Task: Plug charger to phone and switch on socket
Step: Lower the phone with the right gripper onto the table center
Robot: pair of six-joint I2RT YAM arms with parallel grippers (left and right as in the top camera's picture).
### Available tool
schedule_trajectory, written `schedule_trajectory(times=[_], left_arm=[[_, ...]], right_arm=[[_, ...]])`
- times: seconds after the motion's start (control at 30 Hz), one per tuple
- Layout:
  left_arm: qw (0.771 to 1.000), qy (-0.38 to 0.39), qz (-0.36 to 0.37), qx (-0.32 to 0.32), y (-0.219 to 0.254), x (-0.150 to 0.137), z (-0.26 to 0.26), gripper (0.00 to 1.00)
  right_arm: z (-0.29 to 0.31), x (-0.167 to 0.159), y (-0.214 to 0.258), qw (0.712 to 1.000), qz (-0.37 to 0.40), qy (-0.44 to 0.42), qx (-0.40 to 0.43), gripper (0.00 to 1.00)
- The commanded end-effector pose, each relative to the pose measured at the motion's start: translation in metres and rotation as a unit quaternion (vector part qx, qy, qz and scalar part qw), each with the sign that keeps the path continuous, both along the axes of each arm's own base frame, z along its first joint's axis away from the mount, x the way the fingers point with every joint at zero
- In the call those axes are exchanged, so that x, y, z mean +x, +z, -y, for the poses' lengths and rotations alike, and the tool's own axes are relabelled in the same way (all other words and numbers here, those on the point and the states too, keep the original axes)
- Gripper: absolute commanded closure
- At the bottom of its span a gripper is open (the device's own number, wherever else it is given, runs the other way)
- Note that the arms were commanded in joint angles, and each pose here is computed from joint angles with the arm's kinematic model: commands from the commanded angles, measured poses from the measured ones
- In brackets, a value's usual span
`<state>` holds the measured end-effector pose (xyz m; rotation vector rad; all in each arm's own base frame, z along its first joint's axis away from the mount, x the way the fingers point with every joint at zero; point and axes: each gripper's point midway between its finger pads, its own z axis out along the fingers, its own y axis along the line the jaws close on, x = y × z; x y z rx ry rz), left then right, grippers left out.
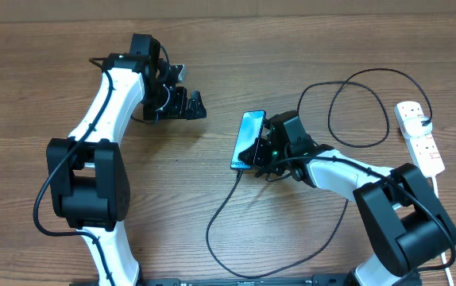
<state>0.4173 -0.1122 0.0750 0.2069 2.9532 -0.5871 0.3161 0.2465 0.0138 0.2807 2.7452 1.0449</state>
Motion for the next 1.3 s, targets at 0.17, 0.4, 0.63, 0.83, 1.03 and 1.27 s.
schedule_trajectory(times=[0.17,0.4,0.63,0.83,1.03,1.27], left_arm=[[1.0,0.007,0.019,0.0,0.0145,0.0048,-0.0012,0.0],[1.0,0.007,0.019,0.0,0.0145,0.0049,-0.0012,0.01],[1.0,0.007,0.019,0.0,0.0145,0.0049,-0.0012,0.0],[1.0,0.007,0.019,0.0,0.0145,0.0049,-0.0012,0.01],[1.0,0.007,0.019,0.0,0.0145,0.0049,-0.0012,0.0],[1.0,0.007,0.019,0.0,0.0145,0.0049,-0.0012,0.0]], right_arm=[[0.0055,-0.0015,-0.0128,1.0,-0.006,-0.002,-0.021,0.92],[0.0055,-0.0014,-0.0128,1.0,-0.005,-0.002,-0.021,0.88],[0.0055,-0.0014,-0.0128,1.0,-0.005,-0.002,-0.021,0.75],[0.0055,-0.0015,-0.0128,1.0,-0.006,-0.002,-0.021,0.67],[0.0056,-0.0015,-0.0129,1.0,-0.006,-0.002,-0.021,0.58],[0.0056,-0.0016,-0.0129,1.0,-0.006,-0.001,-0.022,0.4]])
